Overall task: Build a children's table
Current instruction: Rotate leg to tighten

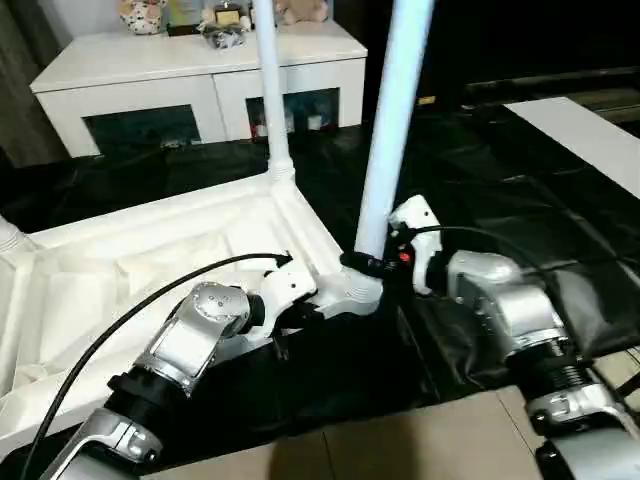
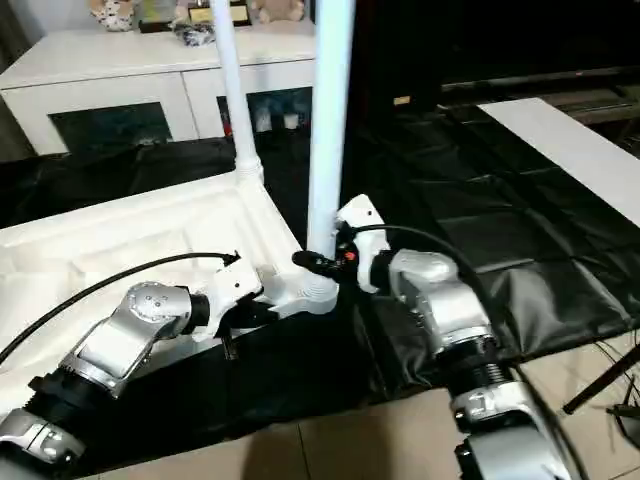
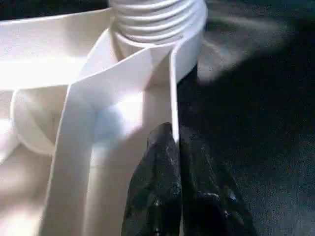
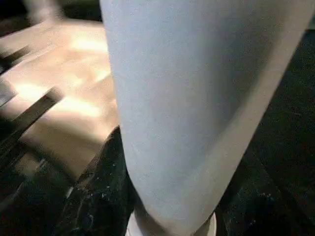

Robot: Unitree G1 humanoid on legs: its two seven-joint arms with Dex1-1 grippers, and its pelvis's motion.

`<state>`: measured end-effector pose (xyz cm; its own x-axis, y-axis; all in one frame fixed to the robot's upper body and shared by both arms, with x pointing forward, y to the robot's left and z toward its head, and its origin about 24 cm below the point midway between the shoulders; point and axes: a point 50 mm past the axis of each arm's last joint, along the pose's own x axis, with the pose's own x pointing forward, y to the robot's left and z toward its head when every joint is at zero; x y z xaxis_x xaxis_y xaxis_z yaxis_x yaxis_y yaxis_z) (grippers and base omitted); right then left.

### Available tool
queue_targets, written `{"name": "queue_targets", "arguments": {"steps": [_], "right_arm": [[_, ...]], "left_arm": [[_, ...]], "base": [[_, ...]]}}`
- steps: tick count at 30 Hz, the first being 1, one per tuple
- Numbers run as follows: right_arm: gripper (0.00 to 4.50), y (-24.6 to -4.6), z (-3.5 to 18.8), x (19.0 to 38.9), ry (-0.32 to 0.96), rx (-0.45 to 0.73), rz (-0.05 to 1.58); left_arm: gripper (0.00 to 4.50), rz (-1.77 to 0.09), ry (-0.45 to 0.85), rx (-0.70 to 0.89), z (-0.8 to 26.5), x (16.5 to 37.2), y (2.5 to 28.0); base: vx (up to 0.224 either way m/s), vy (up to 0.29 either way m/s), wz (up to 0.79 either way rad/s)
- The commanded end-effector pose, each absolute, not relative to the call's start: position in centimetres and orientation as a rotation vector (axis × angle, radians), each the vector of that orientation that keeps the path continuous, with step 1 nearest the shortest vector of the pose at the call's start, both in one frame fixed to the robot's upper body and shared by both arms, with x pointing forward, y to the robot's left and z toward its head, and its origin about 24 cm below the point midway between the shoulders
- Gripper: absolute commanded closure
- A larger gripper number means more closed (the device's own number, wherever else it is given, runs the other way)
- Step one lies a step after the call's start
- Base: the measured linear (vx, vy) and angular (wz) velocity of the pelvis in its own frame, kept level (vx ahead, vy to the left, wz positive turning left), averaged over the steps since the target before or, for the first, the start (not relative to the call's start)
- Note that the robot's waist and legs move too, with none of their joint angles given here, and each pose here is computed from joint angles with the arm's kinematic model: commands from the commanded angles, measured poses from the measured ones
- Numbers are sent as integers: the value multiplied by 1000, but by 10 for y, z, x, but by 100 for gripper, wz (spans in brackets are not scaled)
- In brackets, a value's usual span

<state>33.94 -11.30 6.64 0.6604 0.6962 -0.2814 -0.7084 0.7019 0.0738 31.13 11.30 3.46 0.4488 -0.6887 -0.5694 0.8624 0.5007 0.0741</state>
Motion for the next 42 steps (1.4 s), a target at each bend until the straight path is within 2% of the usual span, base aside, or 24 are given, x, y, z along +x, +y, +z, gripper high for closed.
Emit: {"name": "queue_targets", "arguments": {"steps": [1,4,5,6,8,9,11,13,18,22,26,27,30,32,35,39,42], "right_arm": [[265,-140,8,327,558,-53,478],[265,-139,3,329,561,-36,364],[265,-133,-5,330,588,-19,242],[265,-133,-5,330,589,-19,238],[265,-128,-8,330,601,-26,189],[265,-128,-8,330,601,-26,189],[265,-121,-13,333,634,-5,94],[265,-118,-13,334,645,0,69],[265,-113,-12,338,653,-18,54],[265,-112,-10,340,654,-31,72],[265,-110,-7,343,648,-30,173],[265,-110,-4,343,643,-28,262],[265,-113,-1,341,644,-55,394],[265,-114,0,340,637,-63,435],[266,-126,6,329,637,-110,683],[266,-139,10,316,645,-144,858],[266,-146,12,308,657,-141,954]], "left_arm": [[450,-747,521,307,38,330,125],[450,-659,546,269,35,335,120],[450,-610,551,251,34,341,101],[450,-610,551,250,34,341,100],[450,-622,548,239,37,341,80],[450,-622,548,239,37,341,80],[450,-658,533,202,46,340,45],[450,-667,529,196,49,340,36],[450,-699,529,238,50,336,29],[450,-692,515,275,48,337,37],[450,-739,477,337,49,339,49],[450,-802,480,379,47,335,58],[450,-883,493,396,46,330,70],[450,-900,499,401,46,329,73],[450,-1074,476,438,54,319,92],[450,-1234,436,445,63,310,102],[450,-1285,451,438,67,307,111]], "base": [[-52,15,-8],[-107,39,-9],[-22,-62,13],[-22,-62,13],[103,-43,-24],[118,11,-41],[-45,-4,14],[-80,-1,19],[0,0,0],[0,0,0],[0,0,0],[0,0,0],[0,0,0],[0,0,0],[47,-18,0],[88,-10,-2],[66,7,0]]}}
